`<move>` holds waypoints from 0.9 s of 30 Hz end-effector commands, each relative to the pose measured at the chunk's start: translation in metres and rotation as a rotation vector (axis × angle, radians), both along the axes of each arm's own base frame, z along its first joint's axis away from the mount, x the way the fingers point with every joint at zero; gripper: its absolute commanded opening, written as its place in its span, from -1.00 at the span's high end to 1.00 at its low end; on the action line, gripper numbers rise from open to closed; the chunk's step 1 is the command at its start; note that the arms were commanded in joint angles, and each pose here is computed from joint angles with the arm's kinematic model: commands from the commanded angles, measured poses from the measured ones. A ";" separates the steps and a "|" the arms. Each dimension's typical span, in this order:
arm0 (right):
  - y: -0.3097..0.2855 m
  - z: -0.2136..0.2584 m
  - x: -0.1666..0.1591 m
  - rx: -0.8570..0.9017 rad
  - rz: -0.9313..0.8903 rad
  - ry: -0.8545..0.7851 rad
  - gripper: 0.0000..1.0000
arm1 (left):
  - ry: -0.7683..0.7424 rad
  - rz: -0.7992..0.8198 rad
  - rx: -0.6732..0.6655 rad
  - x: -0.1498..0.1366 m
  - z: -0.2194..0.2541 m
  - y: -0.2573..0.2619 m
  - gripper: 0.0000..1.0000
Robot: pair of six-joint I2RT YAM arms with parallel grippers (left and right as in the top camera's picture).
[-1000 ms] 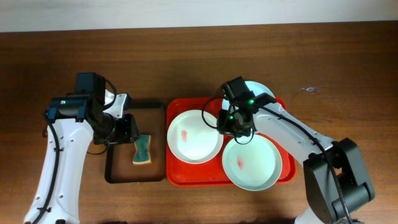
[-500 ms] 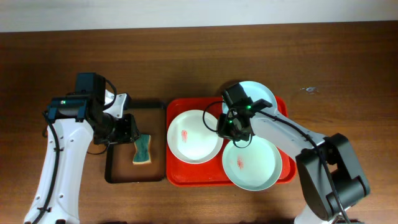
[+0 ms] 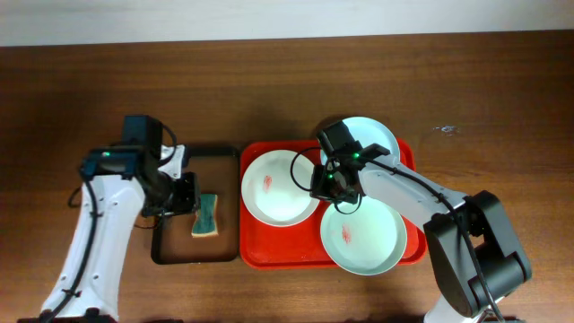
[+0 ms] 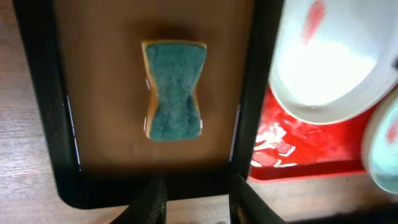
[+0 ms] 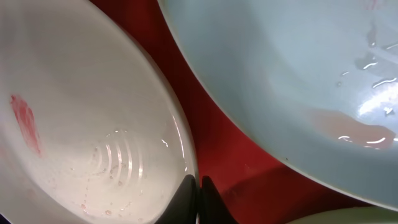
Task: Clean dirty plates on tray and stack at the side
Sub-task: 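Lower left gripper onto the green sponge and grasp it, then carry the sponge with left gripper onto the white plate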
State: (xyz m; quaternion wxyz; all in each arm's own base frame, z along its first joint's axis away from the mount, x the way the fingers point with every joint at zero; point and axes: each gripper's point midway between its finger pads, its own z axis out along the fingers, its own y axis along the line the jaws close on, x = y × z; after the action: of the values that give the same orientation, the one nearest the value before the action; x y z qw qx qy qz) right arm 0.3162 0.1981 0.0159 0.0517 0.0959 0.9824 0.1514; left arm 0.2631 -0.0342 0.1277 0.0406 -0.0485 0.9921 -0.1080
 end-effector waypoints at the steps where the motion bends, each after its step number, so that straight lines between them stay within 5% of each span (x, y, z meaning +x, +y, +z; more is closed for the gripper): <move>1: -0.004 -0.006 -0.004 -0.038 0.006 0.009 0.92 | 0.025 0.043 0.152 -0.003 -0.013 0.006 0.35; 4: -0.004 -0.006 -0.004 -0.039 0.005 0.008 0.92 | -0.001 0.020 0.153 0.002 -0.013 -0.004 0.34; 6: -0.004 -0.006 -0.004 -0.039 0.005 0.007 0.92 | 0.004 0.027 0.155 0.005 -0.017 -0.003 0.51; 19: -0.004 -0.006 -0.004 -0.039 0.005 0.007 0.90 | 0.177 0.013 0.177 0.019 -0.091 -0.005 0.50; 27: -0.004 -0.006 -0.004 -0.039 0.005 0.007 0.91 | 0.215 0.010 0.182 -0.003 -0.118 -0.003 0.48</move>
State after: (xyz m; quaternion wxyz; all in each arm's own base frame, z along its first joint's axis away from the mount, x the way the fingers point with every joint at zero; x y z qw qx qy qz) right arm 0.3148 0.1970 0.0154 0.0499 0.0938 0.9833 0.1477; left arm 0.2663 -0.0383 0.0177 -0.0540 -0.0588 0.9967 -0.0166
